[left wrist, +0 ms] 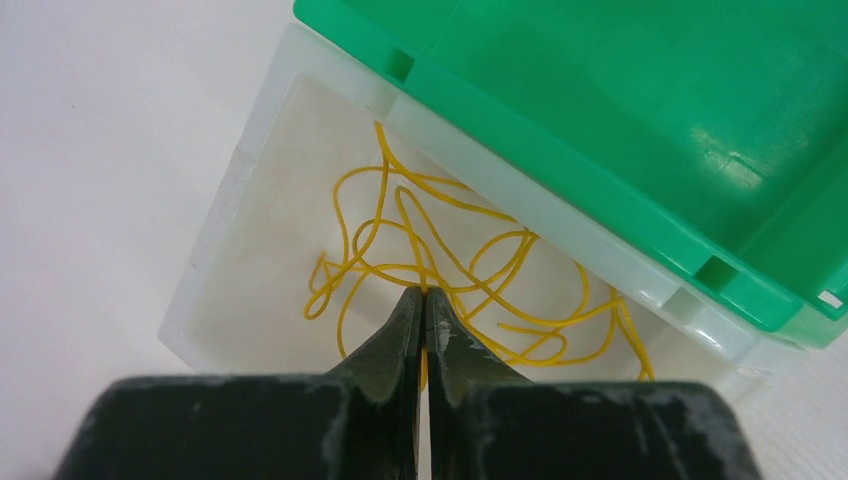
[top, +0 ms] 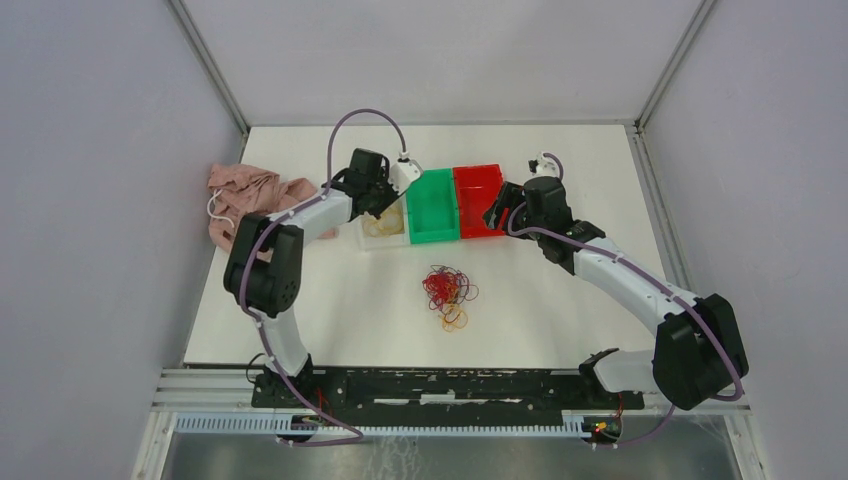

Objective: Untangle the cables

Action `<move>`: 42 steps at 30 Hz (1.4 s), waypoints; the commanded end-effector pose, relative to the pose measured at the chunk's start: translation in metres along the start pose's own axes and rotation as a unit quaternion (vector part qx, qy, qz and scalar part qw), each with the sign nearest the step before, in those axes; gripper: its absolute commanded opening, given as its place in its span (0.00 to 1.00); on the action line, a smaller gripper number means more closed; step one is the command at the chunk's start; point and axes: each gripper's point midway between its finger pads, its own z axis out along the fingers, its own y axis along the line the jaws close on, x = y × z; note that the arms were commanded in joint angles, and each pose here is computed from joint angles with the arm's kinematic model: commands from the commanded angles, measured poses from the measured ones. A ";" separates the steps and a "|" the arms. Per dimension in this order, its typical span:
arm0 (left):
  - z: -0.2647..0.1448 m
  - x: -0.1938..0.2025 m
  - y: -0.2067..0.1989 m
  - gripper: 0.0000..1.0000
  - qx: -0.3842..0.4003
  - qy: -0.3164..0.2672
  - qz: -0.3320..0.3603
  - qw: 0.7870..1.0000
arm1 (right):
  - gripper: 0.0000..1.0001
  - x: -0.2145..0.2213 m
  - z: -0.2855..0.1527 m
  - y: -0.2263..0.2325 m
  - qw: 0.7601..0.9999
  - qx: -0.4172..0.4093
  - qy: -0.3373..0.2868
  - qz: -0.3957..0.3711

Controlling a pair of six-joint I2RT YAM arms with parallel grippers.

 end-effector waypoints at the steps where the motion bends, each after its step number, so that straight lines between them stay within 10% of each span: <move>1: 0.012 -0.010 0.008 0.07 -0.021 -0.033 0.003 0.999 | 0.71 -0.010 0.000 0.009 1.000 -0.020 -0.017 0.006; 6: 0.018 -0.008 0.008 0.15 -0.023 -0.035 0.011 0.999 | 0.71 -0.008 -0.003 0.011 1.000 -0.027 -0.013 0.004; 19: -0.063 -0.055 0.028 0.73 -0.013 -0.039 0.037 0.998 | 0.73 -0.015 -0.009 0.019 0.999 -0.041 -0.017 -0.002; 22: -0.084 -0.063 0.029 1.00 -0.011 -0.043 0.039 0.998 | 0.75 -0.014 -0.012 0.020 0.999 -0.045 -0.010 -0.008; 42: -0.230 -0.125 0.005 0.99 0.007 -0.201 0.019 0.979 | 0.83 0.099 -0.029 0.093 0.945 -0.157 0.126 -0.258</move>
